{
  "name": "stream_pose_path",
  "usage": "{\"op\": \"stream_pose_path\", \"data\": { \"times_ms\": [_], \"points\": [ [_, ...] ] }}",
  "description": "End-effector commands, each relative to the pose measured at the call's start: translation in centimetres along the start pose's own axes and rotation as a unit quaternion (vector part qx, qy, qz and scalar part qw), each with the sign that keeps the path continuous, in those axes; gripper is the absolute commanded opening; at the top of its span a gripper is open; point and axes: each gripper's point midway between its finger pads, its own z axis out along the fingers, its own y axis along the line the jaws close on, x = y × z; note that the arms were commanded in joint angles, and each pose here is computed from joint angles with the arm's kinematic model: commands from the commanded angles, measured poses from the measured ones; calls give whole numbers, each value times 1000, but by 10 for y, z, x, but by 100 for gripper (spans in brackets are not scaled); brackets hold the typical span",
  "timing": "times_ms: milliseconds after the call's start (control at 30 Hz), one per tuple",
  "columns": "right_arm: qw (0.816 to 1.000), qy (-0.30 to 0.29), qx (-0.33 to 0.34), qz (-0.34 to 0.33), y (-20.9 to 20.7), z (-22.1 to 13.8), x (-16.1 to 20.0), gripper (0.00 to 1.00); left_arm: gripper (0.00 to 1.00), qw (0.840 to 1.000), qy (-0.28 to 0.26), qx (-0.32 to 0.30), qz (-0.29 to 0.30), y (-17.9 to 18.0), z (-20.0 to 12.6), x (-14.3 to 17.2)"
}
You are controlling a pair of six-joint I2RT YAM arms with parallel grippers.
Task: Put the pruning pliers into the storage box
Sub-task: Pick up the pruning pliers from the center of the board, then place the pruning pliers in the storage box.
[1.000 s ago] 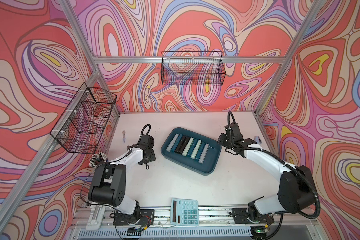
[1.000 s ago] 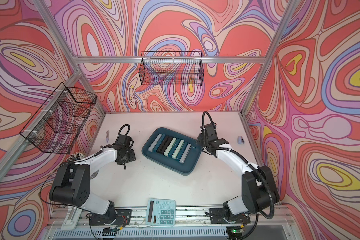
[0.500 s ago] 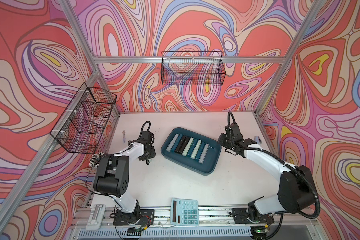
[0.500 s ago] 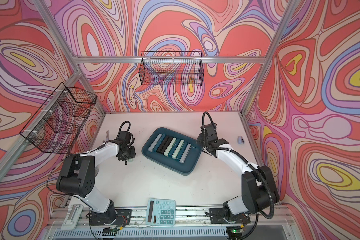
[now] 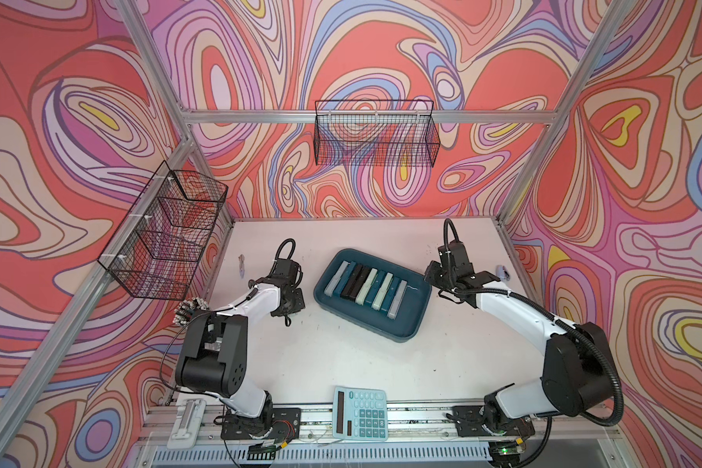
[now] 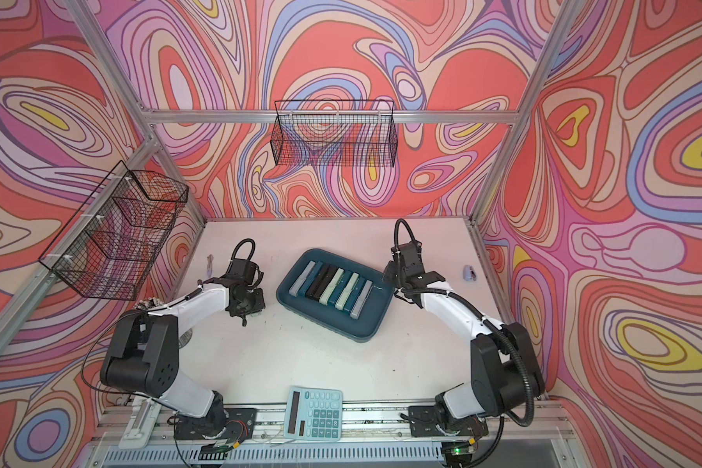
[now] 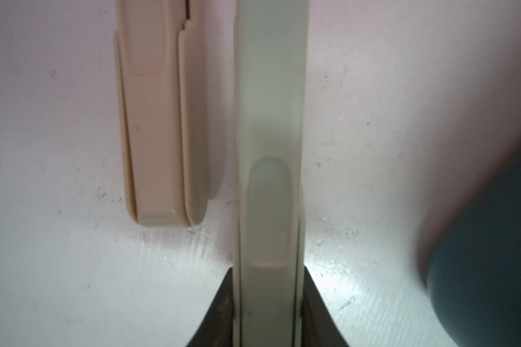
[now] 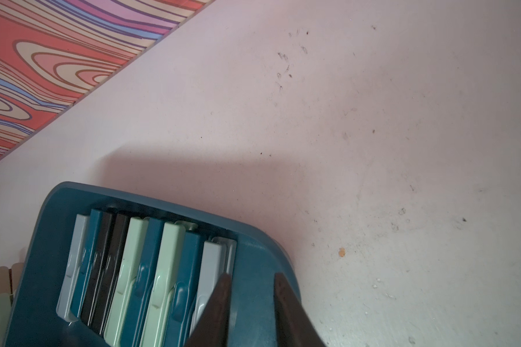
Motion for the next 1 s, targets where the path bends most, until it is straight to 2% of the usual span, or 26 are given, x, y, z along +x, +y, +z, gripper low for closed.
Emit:
{"op": "stream_pose_path", "data": {
  "times_ms": [0, 167, 467, 733, 967],
  "points": [
    [1000, 0, 6, 4, -6, -3, 3, 26, 12, 999, -29, 5, 23, -7, -26, -14],
    [1000, -4, 9, 4, -10, -5, 4, 26, 13, 993, -100, 29, 52, -27, -70, -31],
    [1000, -3, -3, 9, -5, -3, 3, 26, 14, 980, -144, 75, 111, -66, -136, -38],
    [1000, -21, -4, 11, -5, -12, -4, 26, 14, 964, -161, 140, 159, -139, -154, -33],
    [999, -37, 4, 19, -13, -29, -9, 26, 14, 948, -138, 181, 224, -224, -150, -4]
  ]
}}
